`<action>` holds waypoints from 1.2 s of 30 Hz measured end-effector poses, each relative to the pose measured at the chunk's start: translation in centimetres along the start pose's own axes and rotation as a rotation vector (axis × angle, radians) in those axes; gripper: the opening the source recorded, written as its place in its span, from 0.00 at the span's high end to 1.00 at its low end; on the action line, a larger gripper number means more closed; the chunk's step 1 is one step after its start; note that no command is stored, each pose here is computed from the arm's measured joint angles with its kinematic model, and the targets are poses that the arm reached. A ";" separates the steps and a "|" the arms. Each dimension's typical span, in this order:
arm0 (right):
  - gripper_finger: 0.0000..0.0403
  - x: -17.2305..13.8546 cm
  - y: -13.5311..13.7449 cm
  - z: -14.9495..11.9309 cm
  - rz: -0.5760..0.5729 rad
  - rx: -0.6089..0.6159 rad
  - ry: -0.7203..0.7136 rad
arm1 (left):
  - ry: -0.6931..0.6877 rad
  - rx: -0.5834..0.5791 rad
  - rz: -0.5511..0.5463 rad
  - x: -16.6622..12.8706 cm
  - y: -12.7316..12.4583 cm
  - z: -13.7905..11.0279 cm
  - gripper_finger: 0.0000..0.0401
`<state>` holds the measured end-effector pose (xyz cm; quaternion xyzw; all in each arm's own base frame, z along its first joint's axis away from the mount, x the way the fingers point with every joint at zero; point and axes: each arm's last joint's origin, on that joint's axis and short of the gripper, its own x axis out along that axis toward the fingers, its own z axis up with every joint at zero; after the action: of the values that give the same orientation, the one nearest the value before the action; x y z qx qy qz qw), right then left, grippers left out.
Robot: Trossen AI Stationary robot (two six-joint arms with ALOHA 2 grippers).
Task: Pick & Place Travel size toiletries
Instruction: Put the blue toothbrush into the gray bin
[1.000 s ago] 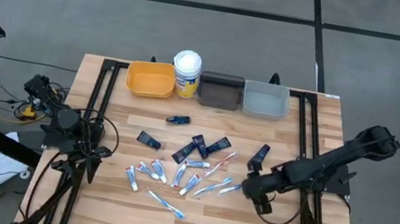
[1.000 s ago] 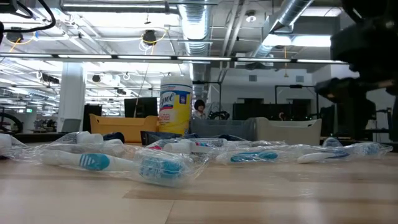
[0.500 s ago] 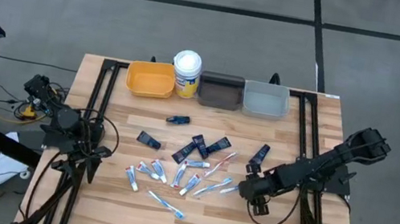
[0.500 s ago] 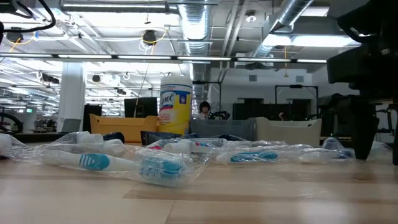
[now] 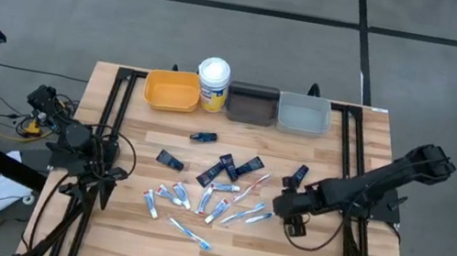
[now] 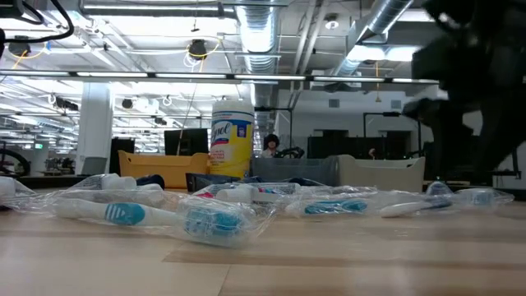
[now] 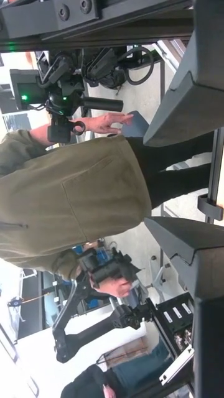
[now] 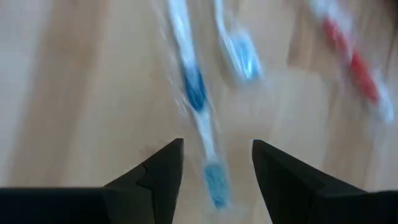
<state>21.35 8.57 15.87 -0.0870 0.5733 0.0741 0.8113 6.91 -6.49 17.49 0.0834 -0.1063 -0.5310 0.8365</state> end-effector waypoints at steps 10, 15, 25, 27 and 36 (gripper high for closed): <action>0.55 3.7 0.1 -0.2 0.043 -0.047 0.164 | 0.000 0.000 0.004 0.0 0.0 0.0 0.52; 0.64 3.9 0.0 -0.3 0.040 -0.032 0.175 | 0.000 0.001 0.004 0.0 0.0 0.0 0.52; 0.91 2.1 -0.6 -0.4 0.019 0.089 0.118 | -0.005 0.004 0.005 0.0 0.0 0.1 0.52; 0.91 1.5 -0.6 -0.5 0.023 0.113 0.110 | -0.006 0.004 0.004 0.0 0.0 0.1 0.52; 0.89 -4.1 -1.9 0.4 -0.024 0.121 0.059 | -0.007 0.004 0.001 0.0 0.0 0.1 0.52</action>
<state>20.74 6.75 20.00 -0.0466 0.5994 0.0270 0.7986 6.90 -6.48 17.57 0.0831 -0.1100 -0.5308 0.8362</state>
